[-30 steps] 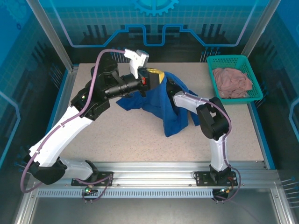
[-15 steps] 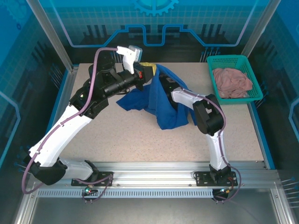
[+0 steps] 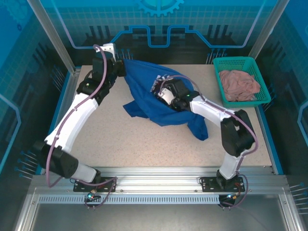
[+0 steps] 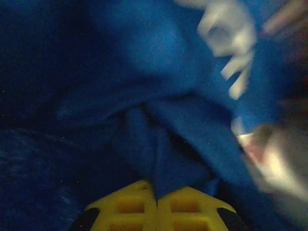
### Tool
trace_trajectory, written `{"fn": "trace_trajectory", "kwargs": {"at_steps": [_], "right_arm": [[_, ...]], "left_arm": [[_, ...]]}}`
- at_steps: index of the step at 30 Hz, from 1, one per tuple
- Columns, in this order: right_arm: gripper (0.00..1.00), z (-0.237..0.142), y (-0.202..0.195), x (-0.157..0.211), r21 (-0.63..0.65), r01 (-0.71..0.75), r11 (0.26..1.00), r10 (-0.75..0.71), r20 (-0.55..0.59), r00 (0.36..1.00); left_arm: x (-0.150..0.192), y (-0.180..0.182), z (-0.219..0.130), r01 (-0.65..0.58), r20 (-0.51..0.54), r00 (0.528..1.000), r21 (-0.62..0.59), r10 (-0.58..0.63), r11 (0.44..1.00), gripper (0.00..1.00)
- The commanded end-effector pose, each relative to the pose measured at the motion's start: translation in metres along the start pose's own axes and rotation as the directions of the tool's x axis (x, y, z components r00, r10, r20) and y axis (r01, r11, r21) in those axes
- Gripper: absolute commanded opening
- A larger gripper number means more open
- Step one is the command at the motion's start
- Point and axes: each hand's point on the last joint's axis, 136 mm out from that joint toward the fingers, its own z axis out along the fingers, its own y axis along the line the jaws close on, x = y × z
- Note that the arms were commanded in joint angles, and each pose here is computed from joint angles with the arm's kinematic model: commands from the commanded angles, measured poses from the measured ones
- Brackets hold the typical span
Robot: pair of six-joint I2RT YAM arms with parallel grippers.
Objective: Fold the inside-out t-shirt
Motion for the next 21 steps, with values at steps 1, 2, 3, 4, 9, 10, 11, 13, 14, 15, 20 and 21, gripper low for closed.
{"fn": "trace_trajectory", "kwargs": {"at_steps": [1,2,3,4,9,10,11,13,14,15,20,21], "right_arm": [[0.00,-0.025,0.027,-0.054,-0.112,0.059,0.992,-0.028,0.256,0.966],[0.00,-0.031,0.033,-0.066,-0.129,0.078,0.989,-0.035,0.308,0.951],[0.00,-0.037,0.036,-0.077,-0.131,0.087,0.987,-0.037,0.348,0.937],[0.00,-0.040,0.036,-0.086,-0.123,0.087,0.989,-0.036,0.369,0.929],[0.00,-0.069,-0.018,-0.115,0.055,-0.061,0.997,0.030,0.444,0.896],[0.00,-0.080,-0.028,-0.120,0.063,-0.098,0.993,0.056,0.481,0.875],[0.00,-0.096,-0.038,-0.127,0.059,-0.134,0.989,0.082,0.535,0.841],[0.00,-0.125,-0.053,-0.137,0.019,-0.186,0.982,0.132,0.634,0.762],[0.00,-0.140,-0.060,-0.143,-0.023,-0.203,0.979,0.164,0.683,0.712],[0.00,-0.154,-0.065,-0.146,-0.071,-0.209,0.975,0.196,0.721,0.665],[0.00,-0.189,-0.080,-0.163,-0.221,-0.177,0.959,0.282,0.807,0.519],[0.00,-0.193,-0.081,-0.168,-0.247,-0.162,0.955,0.295,0.813,0.502]], "left_arm": [[0.028,0.033,0.042,-0.043,-0.069,0.997,-0.144,0.033,0.989,0.00],[0.043,0.030,0.056,-0.043,-0.112,0.993,-0.128,0.029,0.991,0.00],[0.060,0.022,0.068,-0.031,-0.157,0.987,-0.095,0.016,0.995,0.00],[0.075,0.017,0.076,-0.014,-0.195,0.981,-0.070,0.000,0.997,0.00],[0.120,0.003,0.087,0.054,-0.265,0.963,0.027,-0.045,0.998,0.00],[0.127,0.006,0.086,0.061,-0.277,0.960,0.025,-0.051,0.998,0.00],[0.133,0.012,0.085,0.082,-0.289,0.955,0.021,-0.073,0.996,0.00],[0.149,0.024,0.083,0.132,-0.326,0.937,0.001,-0.124,0.991,0.00],[0.159,0.029,0.081,0.151,-0.344,0.927,-0.013,-0.147,0.988,0.00],[0.169,0.032,0.078,0.162,-0.358,0.920,-0.021,-0.159,0.986,0.00],[0.232,0.019,0.063,0.249,-0.472,0.859,0.050,-0.197,0.967,0.00],[0.247,0.014,0.060,0.248,-0.494,0.850,0.070,-0.183,0.966,0.00]]}}
